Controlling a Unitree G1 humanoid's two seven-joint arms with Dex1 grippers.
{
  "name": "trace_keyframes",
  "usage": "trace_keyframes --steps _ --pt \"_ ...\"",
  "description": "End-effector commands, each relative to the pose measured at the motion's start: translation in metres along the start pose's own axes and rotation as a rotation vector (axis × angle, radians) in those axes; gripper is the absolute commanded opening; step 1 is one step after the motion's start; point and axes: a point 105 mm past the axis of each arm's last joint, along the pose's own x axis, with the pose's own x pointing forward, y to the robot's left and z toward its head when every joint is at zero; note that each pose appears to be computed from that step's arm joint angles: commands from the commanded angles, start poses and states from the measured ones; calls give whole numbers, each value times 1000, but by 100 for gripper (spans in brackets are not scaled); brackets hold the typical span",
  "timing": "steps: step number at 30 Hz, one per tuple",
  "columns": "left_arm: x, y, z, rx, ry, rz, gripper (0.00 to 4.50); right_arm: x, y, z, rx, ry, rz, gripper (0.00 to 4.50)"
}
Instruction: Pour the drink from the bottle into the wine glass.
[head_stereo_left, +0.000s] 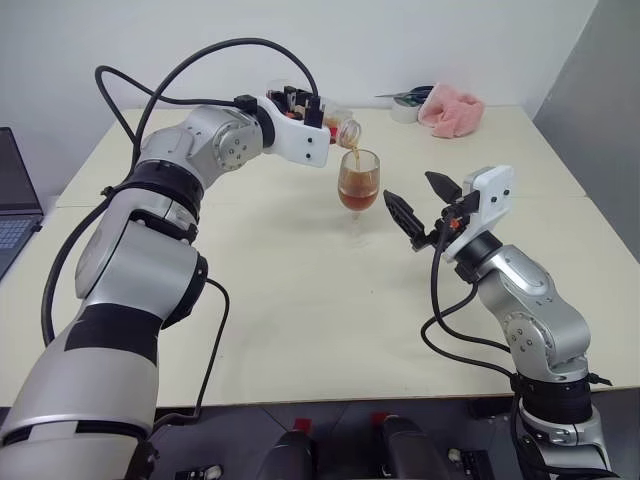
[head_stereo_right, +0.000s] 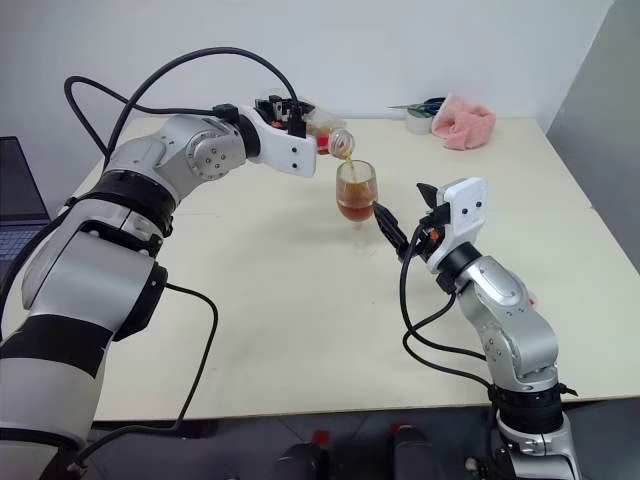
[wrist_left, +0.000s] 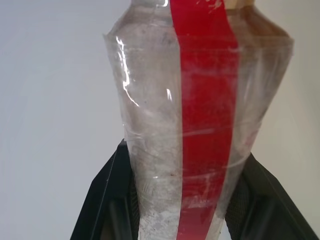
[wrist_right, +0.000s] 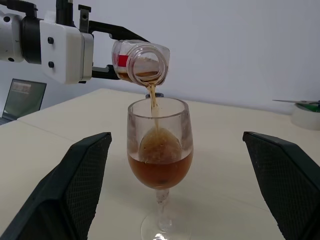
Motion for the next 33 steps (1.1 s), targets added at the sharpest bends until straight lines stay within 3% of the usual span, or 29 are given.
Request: trace_keyframes --steps 1,10,17,22,24,26,33 --pt "-3 27 -1 -1 4 67 170 -2 0 15 -24 -55 2 450" --pt "-3 42 3 -307 -46 137 170 -1 1 16 -28 -55 8 450" --pt "-9 64 15 -682 -231 226 170 -2 4 16 -26 -54 20 450" --pt "-24 66 -11 -1021 -237 355 170 -4 9 15 -18 -51 43 450" --pt "-30 54 -27 -1136 -176 403 170 -7 12 13 -20 -40 64 450" --pt "-41 23 -52 -1309 -44 477 170 -12 18 9 -24 -7 122 450" --pt "-71 -66 -79 -1553 269 546 170 -37 34 -10 -37 116 288 450"
